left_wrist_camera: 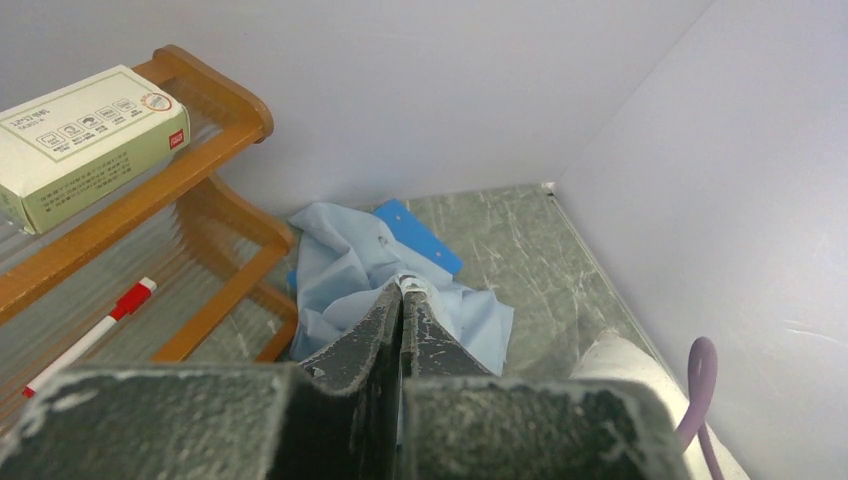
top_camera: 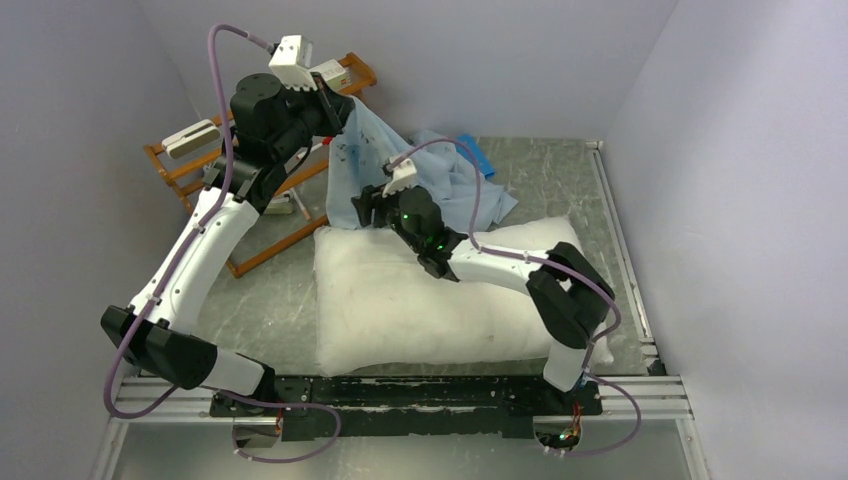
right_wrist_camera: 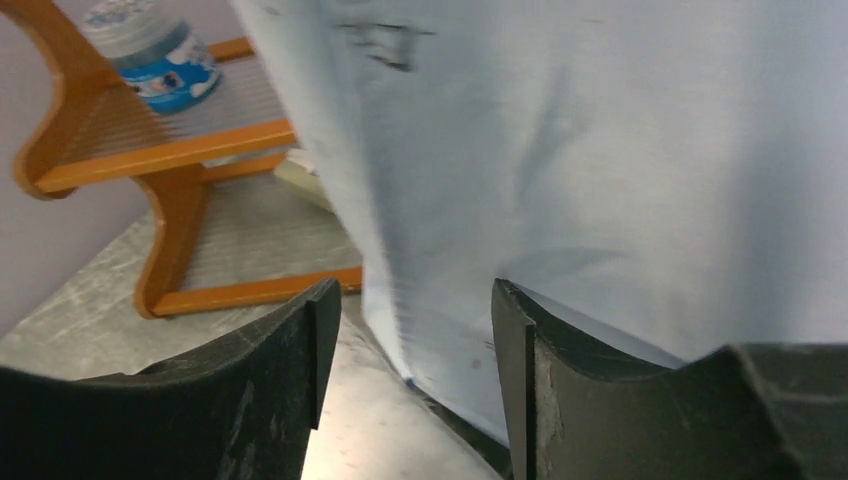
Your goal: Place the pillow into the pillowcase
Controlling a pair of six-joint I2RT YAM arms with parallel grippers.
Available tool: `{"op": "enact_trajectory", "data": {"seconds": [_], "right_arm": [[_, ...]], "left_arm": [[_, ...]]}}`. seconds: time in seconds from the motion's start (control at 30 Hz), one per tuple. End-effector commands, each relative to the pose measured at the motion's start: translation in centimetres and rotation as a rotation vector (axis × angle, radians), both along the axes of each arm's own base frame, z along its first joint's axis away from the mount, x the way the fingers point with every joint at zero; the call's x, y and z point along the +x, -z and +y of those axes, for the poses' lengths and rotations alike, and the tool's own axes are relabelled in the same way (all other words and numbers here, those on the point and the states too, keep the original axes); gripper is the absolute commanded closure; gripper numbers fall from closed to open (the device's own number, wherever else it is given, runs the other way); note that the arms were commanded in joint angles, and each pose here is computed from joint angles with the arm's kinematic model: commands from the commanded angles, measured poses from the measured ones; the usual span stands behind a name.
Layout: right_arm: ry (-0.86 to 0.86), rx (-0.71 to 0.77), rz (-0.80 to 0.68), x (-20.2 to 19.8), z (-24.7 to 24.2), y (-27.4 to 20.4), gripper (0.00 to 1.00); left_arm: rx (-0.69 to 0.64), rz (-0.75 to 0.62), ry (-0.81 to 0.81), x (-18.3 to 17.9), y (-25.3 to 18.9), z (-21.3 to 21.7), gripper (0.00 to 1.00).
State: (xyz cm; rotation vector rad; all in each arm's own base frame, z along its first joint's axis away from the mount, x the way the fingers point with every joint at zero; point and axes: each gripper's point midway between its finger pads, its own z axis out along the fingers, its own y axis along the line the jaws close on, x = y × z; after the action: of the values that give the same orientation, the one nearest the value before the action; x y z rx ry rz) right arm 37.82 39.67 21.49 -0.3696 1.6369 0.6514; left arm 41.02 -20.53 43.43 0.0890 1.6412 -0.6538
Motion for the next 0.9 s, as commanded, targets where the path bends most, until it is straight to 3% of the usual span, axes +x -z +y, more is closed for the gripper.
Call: {"op": "enact_trajectory", "data": {"seconds": [0.0,0.13,0.3,0.33,0.4,0.43,0.57,0.67,0.87], "right_arm": [[-0.018,0.079,-0.067,-0.4,3.0,-2.5,0.37],[0.144,0.076,-0.026,1.5,1.7,-1.2,0.40],[0.334,-0.013,-0.047,3.8,-1.1,-0.4,0.59],[0.328,-0.024,-0.056,4.1,-1.2,-0.5,0.67],[0.272,-0.052,-0.083,4.2,-0.9,-0.9,0.97],[0.238,-0.069,-0.096,4.0,-0.9,-1.2,1.00],[0.151,-0.093,-0.133,3.0,-3.8,-3.3,1.00],[0.177,-0.070,-0.081,5.3,-9.5,-4.0,1.00],[0.216,-0.135,-0.076,10.7,-16.9,-5.0,1.00]], "left_arm": [[-0.007,-0.020,0.011,-0.1,-0.7,0.1,0.95],[0.016,-0.007,0.003,0.1,0.0,0.3,0.95],[0.027,-0.011,-0.012,0.0,-0.2,0.6,0.95],[0.028,-0.013,-0.016,0.0,-0.2,0.7,0.95],[0.033,-0.012,-0.018,0.2,0.0,0.7,0.95],[0.043,-0.010,-0.021,0.3,0.2,0.8,0.95],[0.137,0.010,-0.073,1.3,1.9,1.8,0.95],[0.204,0.046,-0.145,2.5,4.0,3.5,0.95],[0.153,0.036,-0.146,4.1,3.9,3.8,0.95]]}}
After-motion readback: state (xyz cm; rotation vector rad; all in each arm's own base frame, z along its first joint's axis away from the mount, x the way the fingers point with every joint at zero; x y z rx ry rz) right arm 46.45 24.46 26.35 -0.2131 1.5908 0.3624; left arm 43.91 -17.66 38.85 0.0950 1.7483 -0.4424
